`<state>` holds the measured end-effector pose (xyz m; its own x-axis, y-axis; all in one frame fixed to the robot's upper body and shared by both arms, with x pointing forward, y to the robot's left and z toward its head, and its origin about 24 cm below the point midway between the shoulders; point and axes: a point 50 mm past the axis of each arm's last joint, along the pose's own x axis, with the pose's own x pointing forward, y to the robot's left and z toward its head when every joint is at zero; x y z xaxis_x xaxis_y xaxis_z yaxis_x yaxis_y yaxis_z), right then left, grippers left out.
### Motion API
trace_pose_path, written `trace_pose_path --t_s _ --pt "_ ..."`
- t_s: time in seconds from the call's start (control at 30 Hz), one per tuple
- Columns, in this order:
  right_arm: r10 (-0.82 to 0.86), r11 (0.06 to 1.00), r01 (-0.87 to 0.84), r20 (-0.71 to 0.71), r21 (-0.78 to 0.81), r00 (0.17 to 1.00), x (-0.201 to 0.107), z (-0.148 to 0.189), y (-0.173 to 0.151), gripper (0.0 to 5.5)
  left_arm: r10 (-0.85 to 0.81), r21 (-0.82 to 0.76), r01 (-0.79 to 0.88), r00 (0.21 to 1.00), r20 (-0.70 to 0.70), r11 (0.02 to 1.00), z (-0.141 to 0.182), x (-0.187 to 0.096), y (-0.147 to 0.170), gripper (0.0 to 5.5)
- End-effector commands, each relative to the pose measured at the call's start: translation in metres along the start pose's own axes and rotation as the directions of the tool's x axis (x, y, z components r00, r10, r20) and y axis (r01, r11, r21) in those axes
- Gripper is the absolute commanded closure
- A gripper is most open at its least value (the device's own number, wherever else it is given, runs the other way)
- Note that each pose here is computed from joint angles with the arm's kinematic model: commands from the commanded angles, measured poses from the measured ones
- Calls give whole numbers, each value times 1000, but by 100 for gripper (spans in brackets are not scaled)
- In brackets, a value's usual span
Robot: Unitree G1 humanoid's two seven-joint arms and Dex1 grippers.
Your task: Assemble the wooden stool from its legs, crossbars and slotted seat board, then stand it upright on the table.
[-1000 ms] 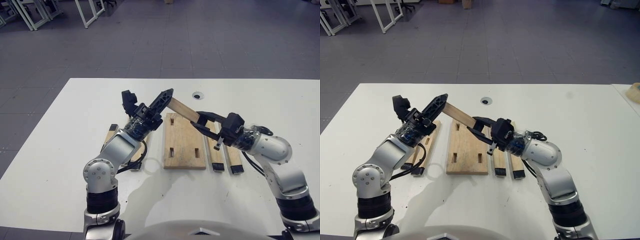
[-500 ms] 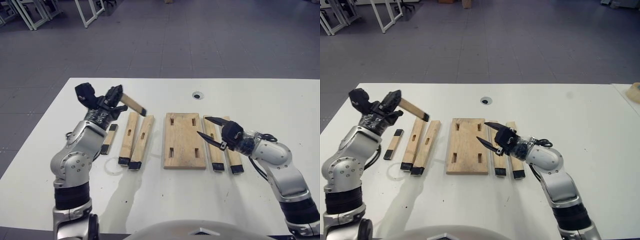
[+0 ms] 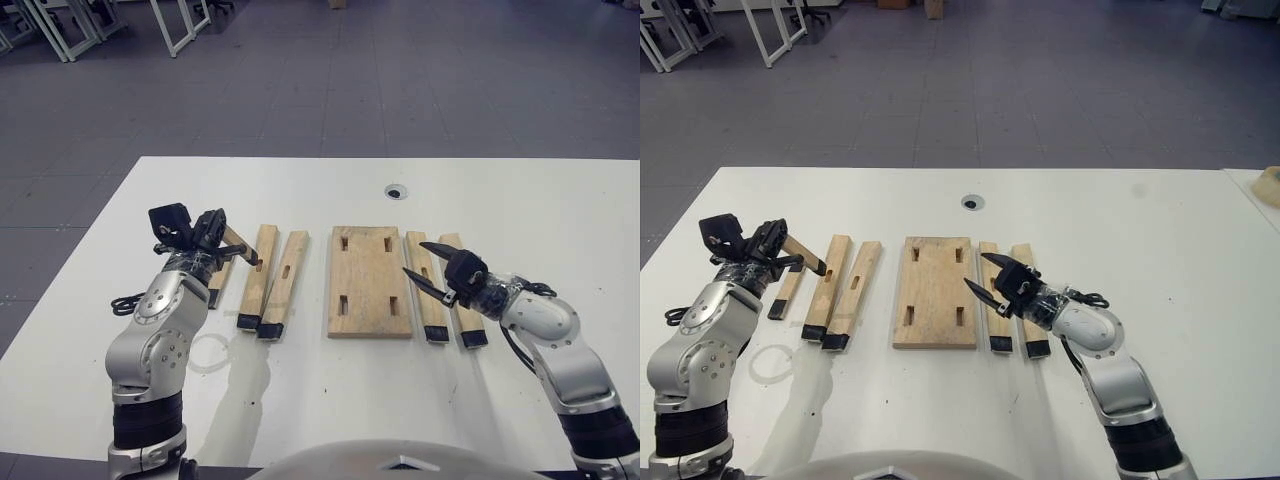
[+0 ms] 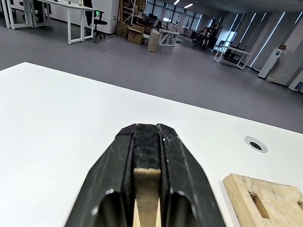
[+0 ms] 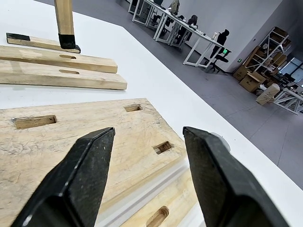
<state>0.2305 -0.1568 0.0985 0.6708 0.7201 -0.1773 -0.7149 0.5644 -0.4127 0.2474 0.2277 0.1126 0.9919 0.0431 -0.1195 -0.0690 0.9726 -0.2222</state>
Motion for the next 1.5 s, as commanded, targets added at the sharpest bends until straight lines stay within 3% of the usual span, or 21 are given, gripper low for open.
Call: trace_pose_path --t_s 0.03,0.37,0.9,1.17,1.5 --pt "15 1000 -15 -14 -11 1000 -1 1 0 286 -1 -11 1 1000 -25 1000 -10 0 1 507" --pt "19 1000 -19 -17 -9 1000 -2 1 1 286 -1 9 2 998 -60 1000 -23 4 4 507" --pt "14 1000 -14 -13 -10 1000 2 1 1 286 47 112 6 886 -461 994 -87 6 9 507" --pt "4 1000 -5 -10 -10 1000 3 1 0 286 44 128 6 921 -386 992 -105 0 9 507" --pt "-2 1000 2 -12 -12 1000 3 1 1 286 1 140 43 954 -299 989 -82 5 0 507"
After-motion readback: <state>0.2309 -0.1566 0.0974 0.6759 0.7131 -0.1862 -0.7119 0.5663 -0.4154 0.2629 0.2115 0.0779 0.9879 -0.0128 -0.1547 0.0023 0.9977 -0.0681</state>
